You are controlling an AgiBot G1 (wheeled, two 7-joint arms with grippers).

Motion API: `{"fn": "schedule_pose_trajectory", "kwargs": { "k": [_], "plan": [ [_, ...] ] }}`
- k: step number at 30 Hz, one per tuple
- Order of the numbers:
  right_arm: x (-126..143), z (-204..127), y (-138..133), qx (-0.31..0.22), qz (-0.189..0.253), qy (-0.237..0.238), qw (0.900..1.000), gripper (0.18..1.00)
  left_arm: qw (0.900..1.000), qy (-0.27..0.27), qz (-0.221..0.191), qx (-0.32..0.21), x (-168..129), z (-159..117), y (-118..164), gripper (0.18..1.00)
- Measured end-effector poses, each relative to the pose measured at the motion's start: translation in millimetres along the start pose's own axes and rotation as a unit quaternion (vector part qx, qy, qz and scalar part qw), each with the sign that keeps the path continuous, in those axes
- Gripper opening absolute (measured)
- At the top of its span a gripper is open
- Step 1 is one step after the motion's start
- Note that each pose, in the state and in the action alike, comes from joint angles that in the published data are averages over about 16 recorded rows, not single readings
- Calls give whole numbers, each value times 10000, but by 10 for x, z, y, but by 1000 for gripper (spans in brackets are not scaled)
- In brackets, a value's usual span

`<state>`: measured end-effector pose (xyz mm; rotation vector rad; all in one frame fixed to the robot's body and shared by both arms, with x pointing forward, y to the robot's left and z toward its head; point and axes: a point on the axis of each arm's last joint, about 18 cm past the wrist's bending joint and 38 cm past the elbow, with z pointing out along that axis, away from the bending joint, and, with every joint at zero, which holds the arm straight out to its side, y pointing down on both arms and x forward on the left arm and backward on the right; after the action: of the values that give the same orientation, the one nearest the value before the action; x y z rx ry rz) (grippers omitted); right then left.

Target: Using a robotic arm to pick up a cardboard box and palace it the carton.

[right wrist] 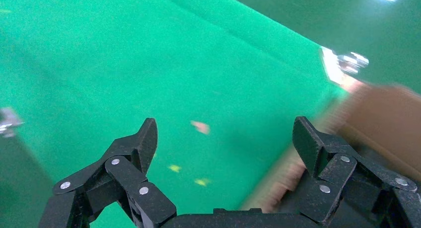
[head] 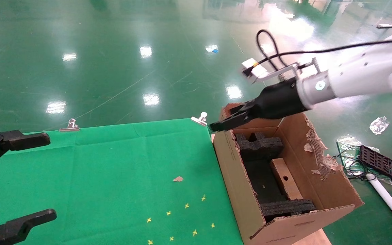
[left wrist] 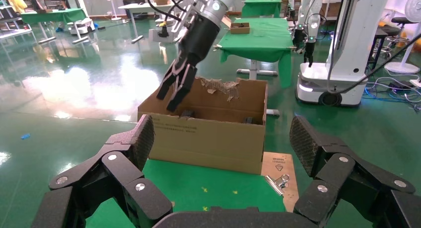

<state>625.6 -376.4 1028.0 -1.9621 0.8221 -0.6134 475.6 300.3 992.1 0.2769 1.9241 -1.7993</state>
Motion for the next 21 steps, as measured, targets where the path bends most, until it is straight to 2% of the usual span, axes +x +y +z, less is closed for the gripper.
{"fn": "schedule_pose_trajectory", "kwargs": {
  "k": [5,10,15,21],
  "plan": [
    [-238,129,52,341,-295,-573,9973,1000,10000,0,0,0,0,0,0,1001],
    [-469,188,103,727,-594,-1073,9898,1000,10000,0,0,0,0,0,0,1001],
    [-685,182,154,1142,-900,-1491,9781,1000,10000,0,0,0,0,0,0,1001],
    [-927,103,221,1662,-1286,-1888,9593,1000,10000,0,0,0,0,0,0,1001]
  ]
}}
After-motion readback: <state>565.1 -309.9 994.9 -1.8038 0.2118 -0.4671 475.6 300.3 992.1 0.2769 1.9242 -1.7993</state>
